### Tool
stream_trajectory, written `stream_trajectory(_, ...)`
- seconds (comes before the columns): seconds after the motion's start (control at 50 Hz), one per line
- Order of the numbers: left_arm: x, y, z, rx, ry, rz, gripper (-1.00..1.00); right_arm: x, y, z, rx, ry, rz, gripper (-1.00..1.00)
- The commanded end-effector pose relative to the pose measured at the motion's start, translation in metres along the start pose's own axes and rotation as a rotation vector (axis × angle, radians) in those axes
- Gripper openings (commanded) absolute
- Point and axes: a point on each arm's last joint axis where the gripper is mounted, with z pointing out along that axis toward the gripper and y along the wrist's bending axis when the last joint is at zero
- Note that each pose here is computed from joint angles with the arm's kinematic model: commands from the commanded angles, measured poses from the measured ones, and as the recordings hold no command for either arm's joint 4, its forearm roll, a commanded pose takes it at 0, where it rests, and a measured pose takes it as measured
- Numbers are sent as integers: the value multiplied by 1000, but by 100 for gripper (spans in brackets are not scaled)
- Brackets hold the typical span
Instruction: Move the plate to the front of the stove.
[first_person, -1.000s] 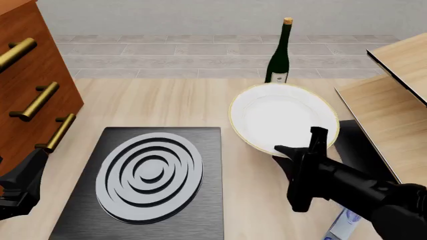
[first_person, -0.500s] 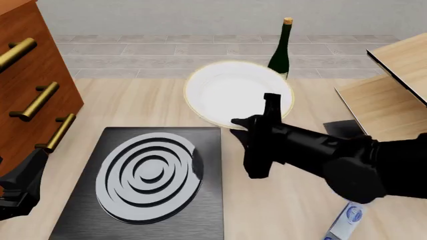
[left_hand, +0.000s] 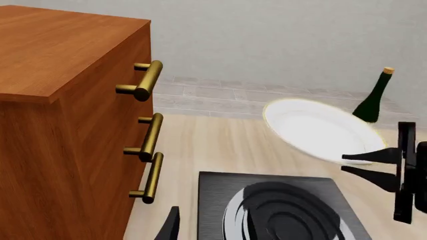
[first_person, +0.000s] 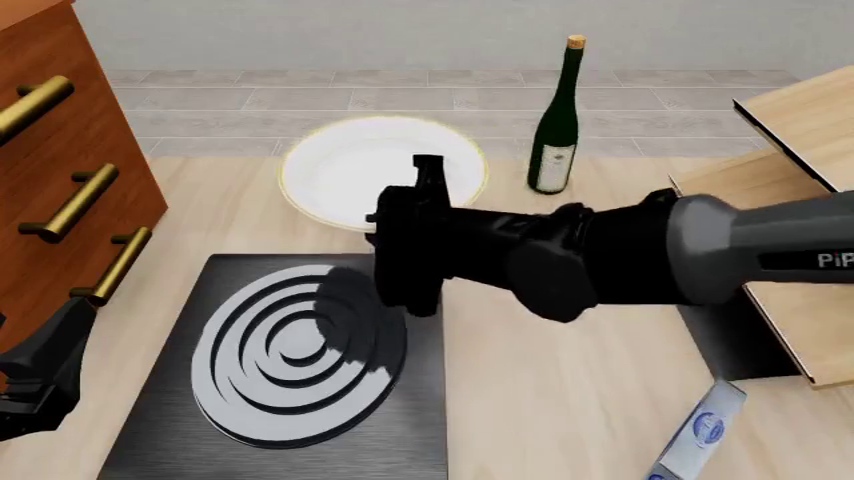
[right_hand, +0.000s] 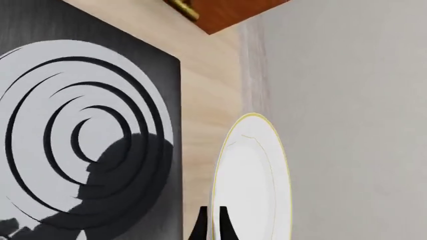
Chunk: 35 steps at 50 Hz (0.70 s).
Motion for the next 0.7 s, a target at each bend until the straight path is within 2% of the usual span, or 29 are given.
stream_trajectory(0.02,0,0,0,0,0,0,100,-12,-16,37,-19,-3,-4,-100)
stream_trajectory(0.3,0,0,0,0,0,0,100,-5,-47,74,6,31,-6,-100)
stream_trajectory(0.4,0,0,-1,0,-1,0,100,-1,-51,85,-3,45,-7,-100)
stream_trajectory(0.7,0,0,-1,0,-1,1,100,8,-68,123,-29,86,47,-100)
